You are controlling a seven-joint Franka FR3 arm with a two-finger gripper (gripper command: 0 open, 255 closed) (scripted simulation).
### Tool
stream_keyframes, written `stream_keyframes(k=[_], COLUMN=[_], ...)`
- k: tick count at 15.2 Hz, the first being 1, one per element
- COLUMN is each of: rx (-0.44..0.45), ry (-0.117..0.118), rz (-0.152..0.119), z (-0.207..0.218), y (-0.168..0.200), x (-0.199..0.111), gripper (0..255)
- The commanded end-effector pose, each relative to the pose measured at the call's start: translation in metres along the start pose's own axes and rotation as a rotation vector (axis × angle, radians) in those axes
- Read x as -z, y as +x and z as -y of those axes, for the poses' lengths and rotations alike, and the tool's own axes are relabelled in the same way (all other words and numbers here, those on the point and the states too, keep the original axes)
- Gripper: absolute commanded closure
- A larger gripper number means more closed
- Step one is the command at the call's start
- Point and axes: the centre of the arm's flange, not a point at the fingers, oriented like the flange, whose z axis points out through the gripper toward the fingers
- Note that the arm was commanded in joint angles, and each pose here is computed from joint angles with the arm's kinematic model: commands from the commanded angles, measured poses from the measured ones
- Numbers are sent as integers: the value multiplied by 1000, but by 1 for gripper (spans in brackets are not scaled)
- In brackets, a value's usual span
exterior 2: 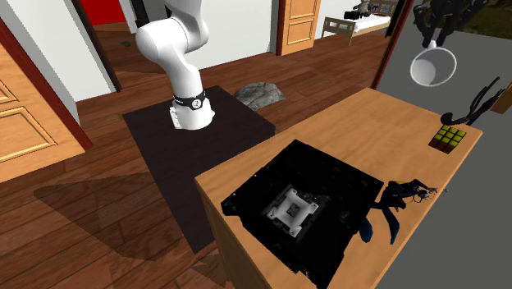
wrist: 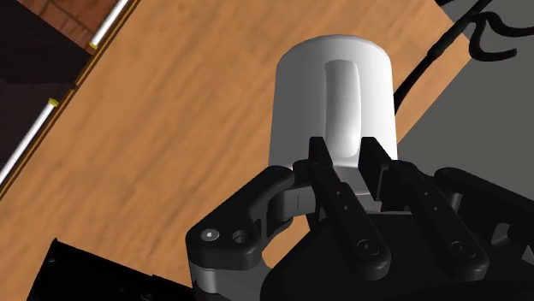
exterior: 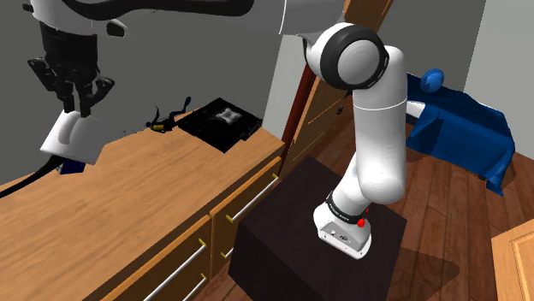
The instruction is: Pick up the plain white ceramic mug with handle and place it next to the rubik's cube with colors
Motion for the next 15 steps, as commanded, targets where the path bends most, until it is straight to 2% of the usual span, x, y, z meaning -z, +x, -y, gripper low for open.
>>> stream_keyframes(k=[1,15], rx=[0,0], ry=[1,1], rz=[0,0], z=[-1,-14], y=[1,14], x=[-10,-81], gripper=[255,255])
